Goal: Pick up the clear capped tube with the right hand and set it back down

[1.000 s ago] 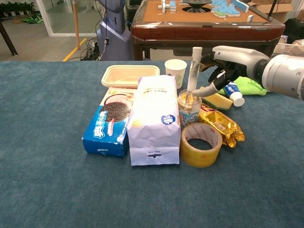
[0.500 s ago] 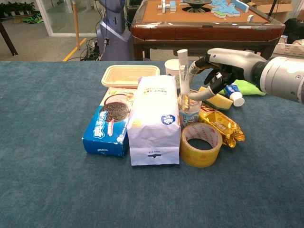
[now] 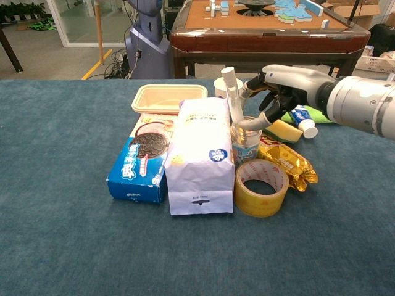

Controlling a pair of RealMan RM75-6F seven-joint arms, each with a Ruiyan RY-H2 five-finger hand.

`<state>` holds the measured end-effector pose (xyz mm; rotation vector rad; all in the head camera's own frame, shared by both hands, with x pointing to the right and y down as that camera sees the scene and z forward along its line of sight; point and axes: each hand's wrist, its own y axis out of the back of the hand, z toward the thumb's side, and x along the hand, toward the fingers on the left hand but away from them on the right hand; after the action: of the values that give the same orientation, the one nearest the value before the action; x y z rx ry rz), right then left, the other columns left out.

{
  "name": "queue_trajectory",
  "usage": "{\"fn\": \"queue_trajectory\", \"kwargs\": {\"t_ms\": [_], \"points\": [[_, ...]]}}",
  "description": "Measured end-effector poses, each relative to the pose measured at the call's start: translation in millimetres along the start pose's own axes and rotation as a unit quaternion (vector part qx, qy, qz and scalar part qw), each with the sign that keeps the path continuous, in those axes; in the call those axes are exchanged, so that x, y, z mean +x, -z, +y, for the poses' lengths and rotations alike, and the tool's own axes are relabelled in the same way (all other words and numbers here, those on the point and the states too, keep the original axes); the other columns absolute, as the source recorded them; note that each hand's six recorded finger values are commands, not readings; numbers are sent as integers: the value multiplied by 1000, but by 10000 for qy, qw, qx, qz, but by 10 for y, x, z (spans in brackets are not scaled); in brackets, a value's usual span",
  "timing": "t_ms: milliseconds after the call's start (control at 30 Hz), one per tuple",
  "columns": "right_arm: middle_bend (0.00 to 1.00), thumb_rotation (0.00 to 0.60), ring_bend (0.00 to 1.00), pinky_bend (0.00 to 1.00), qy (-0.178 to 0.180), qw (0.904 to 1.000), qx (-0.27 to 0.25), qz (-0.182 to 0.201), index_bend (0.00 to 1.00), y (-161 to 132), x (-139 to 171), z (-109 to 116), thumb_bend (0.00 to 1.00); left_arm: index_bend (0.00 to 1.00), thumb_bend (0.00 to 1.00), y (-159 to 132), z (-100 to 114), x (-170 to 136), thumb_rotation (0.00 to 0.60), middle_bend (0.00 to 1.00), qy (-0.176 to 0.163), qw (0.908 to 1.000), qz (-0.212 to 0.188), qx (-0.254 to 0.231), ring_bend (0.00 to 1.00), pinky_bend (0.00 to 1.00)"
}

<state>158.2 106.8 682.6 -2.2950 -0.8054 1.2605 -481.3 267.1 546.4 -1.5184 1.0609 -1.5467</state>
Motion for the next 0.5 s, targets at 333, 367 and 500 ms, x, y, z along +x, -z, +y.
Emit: {"fn": "queue_trajectory", "kwargs": {"t_ms": [333,367,500], "points": [[278,600,125,222,19,10000,3,5,486,-28,-42,-7,428,114,189,20,-9,-6,600,72,12,10000,28,-2,76,15],[279,600,125,222,19,10000,4,1,488,-27,-44,-7,437,114,189,21,-9,-6,600,72,12,10000,29,-2,76,15],[280,600,125,222,22,10000,15,4,490,-37,-57,-7,455,114,189,30,-1,-10,600,72,-6,10000,40,-8,76,15]]}}
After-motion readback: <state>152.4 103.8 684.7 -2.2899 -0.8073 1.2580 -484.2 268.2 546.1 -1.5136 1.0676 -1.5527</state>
